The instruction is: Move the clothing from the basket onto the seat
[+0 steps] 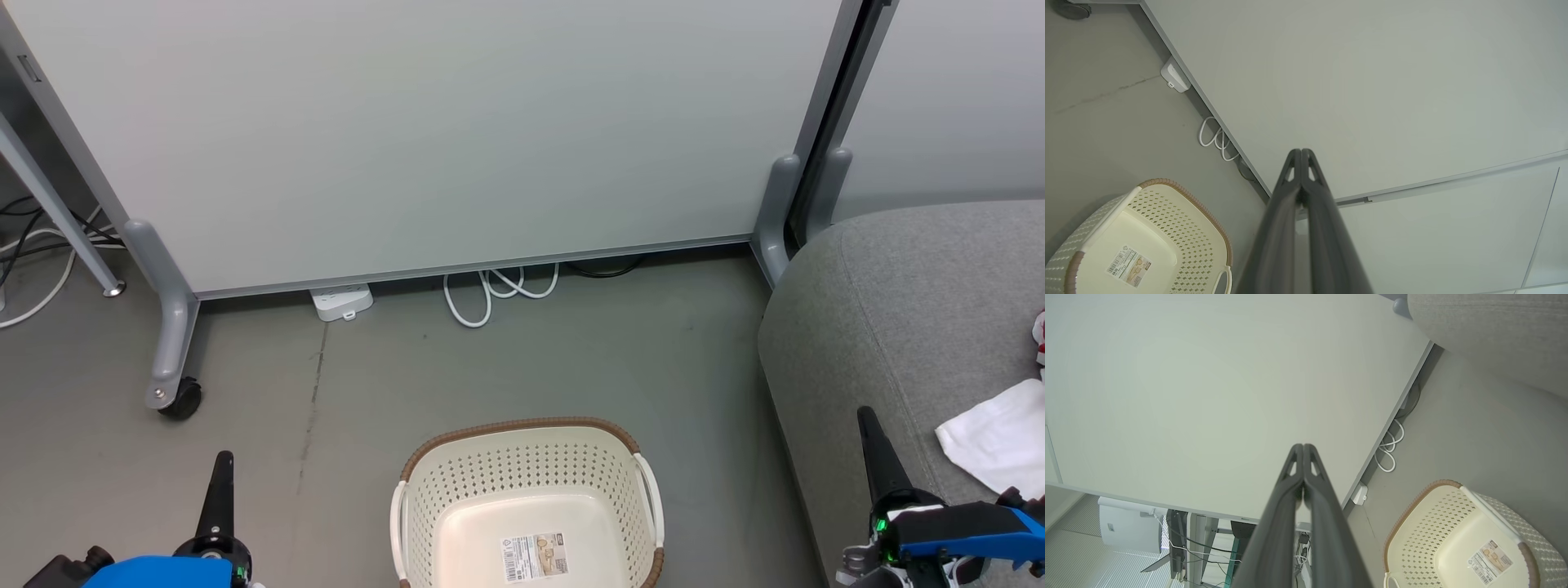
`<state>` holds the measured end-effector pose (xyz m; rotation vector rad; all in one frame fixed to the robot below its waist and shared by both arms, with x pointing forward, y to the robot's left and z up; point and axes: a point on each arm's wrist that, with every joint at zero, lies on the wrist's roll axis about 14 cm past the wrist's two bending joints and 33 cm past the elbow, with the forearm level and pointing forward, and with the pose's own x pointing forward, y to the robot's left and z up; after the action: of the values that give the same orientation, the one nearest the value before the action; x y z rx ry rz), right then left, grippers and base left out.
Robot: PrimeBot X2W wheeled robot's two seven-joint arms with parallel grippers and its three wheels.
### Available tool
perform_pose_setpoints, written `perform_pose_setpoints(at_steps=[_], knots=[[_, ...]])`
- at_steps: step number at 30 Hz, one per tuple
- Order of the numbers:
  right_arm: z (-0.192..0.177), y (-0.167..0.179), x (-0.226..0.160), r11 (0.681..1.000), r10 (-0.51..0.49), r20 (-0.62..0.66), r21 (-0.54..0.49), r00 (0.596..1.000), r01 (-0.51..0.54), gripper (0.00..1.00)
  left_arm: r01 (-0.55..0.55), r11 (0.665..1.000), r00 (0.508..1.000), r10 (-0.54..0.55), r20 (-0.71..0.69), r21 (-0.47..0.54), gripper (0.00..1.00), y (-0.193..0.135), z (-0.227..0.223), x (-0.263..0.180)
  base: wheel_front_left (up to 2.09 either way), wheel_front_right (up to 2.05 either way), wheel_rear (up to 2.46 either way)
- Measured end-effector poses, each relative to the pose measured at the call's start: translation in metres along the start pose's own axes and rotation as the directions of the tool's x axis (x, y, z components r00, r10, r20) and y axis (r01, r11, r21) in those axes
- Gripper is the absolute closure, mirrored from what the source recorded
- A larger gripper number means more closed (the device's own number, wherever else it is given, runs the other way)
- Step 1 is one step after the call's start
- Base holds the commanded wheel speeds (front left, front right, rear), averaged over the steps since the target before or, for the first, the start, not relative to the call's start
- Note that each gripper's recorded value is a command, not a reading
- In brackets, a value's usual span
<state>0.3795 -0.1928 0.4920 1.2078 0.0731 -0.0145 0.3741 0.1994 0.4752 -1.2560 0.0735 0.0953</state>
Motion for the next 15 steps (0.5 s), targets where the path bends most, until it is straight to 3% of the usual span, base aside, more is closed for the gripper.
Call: perform_pose_setpoints(at_steps=[15], knots=[[0.0037, 0.0035, 0.0026, 0.991, 0.016, 0.016, 0.135, 1.0, -0.018, 1.0, 0.03, 0.993, 1.0, -0.03, -0.002, -0.117, 1.0, -0.0091, 0.0031, 0.0038, 0.0, 0.0, 0.0]])
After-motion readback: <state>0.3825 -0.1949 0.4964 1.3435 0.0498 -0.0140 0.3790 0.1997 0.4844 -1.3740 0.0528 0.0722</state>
